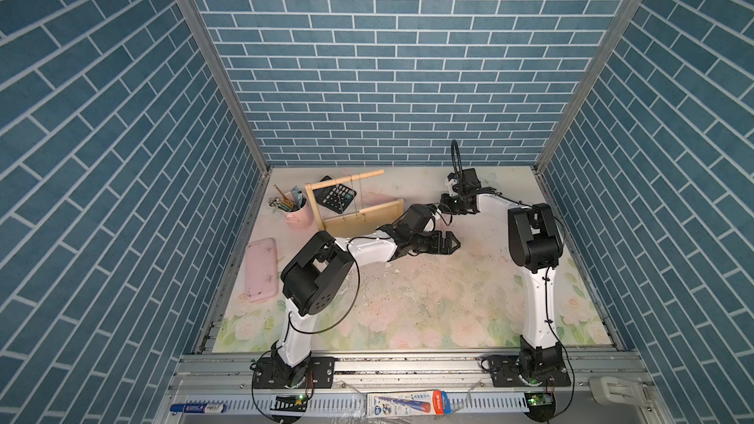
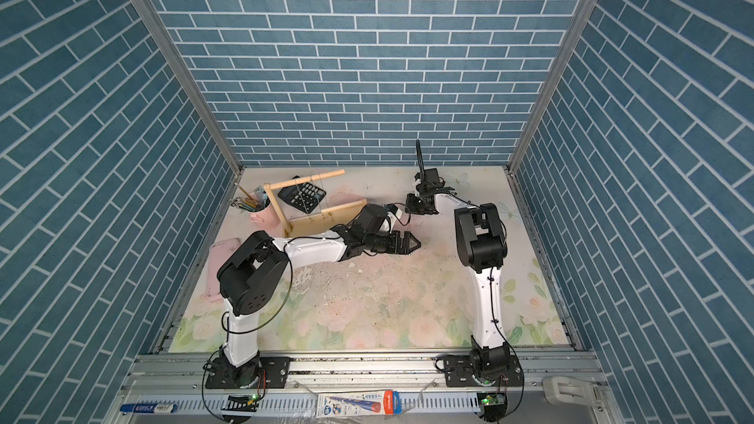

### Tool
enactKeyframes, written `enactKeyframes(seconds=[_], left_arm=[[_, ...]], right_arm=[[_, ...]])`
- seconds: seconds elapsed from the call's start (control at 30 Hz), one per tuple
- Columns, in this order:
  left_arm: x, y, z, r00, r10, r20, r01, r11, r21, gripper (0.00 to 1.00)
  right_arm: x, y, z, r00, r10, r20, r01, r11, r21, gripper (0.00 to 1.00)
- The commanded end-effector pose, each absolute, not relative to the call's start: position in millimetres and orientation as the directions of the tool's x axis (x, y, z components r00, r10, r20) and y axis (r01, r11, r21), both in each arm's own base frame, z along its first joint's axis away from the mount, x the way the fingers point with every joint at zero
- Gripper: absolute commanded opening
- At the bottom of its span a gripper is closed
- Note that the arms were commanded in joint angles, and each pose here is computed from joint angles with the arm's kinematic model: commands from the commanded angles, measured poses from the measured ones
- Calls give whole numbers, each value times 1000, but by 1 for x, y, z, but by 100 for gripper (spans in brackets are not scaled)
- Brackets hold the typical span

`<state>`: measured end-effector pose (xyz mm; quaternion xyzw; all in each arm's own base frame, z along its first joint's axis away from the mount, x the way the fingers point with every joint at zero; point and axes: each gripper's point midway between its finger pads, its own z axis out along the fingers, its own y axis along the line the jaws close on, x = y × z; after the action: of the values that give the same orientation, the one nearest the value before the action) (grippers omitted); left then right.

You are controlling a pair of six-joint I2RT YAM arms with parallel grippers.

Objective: Take the necklace off the jewelry display stand
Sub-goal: Place the necklace at the center of the board.

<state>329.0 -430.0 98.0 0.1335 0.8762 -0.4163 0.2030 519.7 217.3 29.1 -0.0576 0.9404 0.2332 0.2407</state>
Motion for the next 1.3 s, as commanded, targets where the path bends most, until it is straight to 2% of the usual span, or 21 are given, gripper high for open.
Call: enactKeyframes(seconds=[0.0, 1.2, 1.27], left_arm=[[330, -424, 102, -879, 61, -474, 404, 624, -669, 99], [333, -423, 106, -878, 57, -475, 400, 631, -665, 99], [333, -423, 106, -878, 57, -475, 400, 631, -665, 99]], right_arm=[[521, 216, 21, -891, 27, -453, -189, 886, 424, 0], [522, 216, 37, -887, 21, -461, -203, 880, 430, 0], [522, 217, 38, -886, 20, -464, -206, 879, 431, 3]])
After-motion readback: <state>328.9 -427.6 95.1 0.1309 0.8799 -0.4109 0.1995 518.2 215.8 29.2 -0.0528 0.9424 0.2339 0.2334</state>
